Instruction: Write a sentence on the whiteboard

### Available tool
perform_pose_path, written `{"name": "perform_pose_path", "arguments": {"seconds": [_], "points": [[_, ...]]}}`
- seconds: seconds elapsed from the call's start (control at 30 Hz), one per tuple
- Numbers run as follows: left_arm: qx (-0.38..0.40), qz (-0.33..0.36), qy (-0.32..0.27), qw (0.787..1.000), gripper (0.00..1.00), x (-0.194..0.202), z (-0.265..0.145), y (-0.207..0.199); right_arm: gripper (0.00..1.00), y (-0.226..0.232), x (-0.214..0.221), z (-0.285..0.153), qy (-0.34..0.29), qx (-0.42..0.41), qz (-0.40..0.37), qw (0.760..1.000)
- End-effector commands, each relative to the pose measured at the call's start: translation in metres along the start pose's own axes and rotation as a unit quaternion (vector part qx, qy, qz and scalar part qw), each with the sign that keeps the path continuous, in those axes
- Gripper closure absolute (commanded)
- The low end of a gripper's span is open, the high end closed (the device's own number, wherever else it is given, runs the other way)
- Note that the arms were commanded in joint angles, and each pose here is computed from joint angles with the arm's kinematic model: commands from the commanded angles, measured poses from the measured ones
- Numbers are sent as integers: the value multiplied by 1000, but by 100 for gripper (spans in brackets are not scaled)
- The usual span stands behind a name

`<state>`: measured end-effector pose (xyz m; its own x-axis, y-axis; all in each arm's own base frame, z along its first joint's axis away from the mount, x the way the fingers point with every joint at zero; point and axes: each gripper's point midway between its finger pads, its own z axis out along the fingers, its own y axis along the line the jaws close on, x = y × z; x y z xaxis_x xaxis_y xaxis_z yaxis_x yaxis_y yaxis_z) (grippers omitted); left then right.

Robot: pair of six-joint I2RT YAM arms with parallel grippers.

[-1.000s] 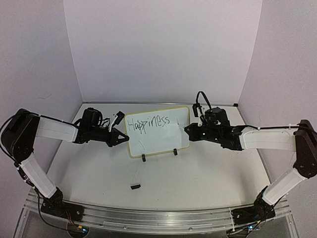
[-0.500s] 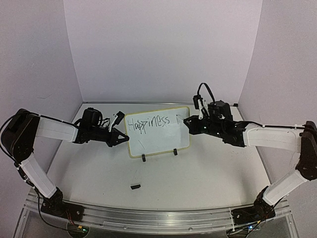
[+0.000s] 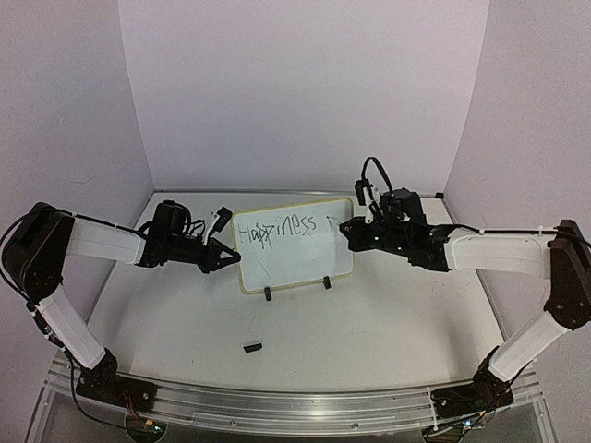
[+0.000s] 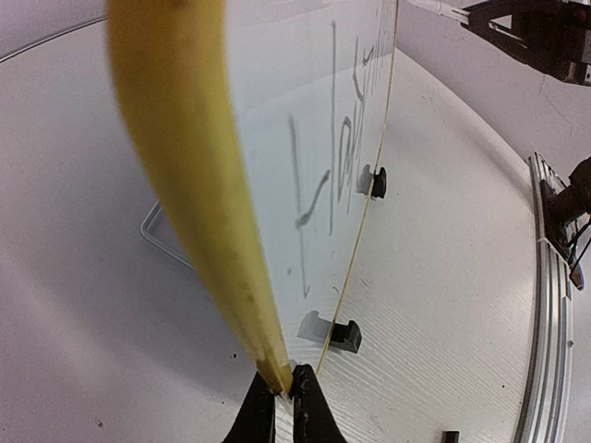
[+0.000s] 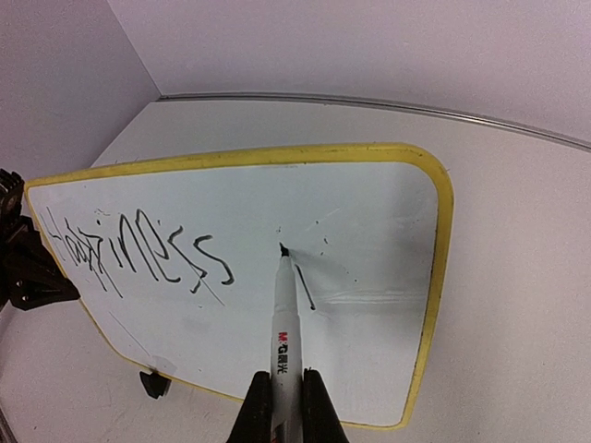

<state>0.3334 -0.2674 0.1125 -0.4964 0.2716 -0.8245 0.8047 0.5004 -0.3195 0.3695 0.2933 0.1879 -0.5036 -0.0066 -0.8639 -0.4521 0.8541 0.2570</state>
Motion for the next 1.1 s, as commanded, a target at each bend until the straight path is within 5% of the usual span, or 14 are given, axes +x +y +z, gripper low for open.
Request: {"name": "perform_pose_path", "arguments": {"seconds": [0.0,1.07], "points": [[-50,11,11,999,100,-2,0,19,100,2,-29,-14,-46,1,0,999],[-48,12,9,999,100,-3,-1,18,100,-25,33,-3,24,44,23,998]]}}
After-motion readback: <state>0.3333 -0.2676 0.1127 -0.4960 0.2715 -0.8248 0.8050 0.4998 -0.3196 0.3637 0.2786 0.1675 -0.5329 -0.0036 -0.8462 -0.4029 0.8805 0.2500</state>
